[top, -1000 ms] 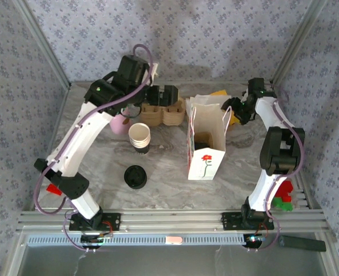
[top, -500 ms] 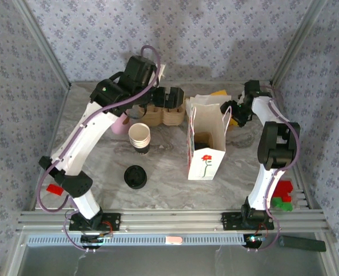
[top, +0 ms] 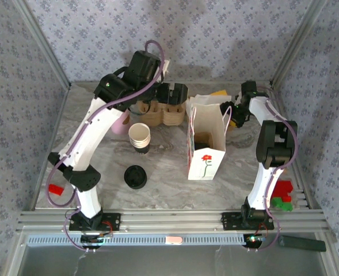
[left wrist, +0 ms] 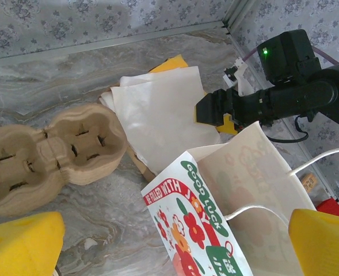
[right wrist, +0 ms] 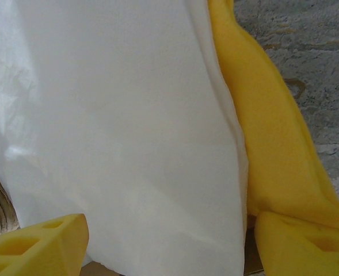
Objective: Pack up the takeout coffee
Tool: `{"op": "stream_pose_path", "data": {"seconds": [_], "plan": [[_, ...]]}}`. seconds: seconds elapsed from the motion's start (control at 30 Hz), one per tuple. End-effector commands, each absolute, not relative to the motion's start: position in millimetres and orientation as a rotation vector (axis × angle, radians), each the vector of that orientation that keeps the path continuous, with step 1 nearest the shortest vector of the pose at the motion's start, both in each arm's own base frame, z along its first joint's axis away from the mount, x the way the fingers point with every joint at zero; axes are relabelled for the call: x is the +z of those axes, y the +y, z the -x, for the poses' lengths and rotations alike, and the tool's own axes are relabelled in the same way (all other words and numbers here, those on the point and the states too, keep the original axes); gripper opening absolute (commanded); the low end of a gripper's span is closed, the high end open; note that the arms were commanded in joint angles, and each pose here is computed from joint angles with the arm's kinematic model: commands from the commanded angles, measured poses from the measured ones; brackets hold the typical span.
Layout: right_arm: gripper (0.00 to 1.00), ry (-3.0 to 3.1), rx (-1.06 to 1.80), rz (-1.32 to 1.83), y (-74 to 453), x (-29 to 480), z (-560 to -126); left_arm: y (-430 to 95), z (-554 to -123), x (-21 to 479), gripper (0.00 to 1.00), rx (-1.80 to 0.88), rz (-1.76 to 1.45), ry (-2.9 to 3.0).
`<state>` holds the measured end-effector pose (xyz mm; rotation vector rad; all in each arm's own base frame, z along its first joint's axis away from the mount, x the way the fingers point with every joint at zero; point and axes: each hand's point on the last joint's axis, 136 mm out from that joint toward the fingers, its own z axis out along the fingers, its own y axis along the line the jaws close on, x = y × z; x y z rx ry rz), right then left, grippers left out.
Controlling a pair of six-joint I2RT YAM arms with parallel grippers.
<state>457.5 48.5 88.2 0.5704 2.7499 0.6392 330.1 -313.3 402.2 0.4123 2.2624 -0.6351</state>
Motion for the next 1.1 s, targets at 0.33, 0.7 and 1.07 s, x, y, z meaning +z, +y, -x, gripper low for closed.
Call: {"op": "stream_pose_path", "data": {"seconds": [0.33, 0.7, 1.07], "plan": [[0.77, 2.792, 0.637, -0.508, 52, 68, -461, -316, -323, 415, 1.00, -0.601, -0.449, 2.240], [0.67, 2.766, 0.603, -0.479, 52, 82, -452, -315, -318, 416, 0.99, -0.590, -0.461, 2.241], [0.71, 2.758, 0.574, -0.459, 56, 88, -437, -319, -315, 417, 1.00, -0.596, -0.475, 2.232]]}}
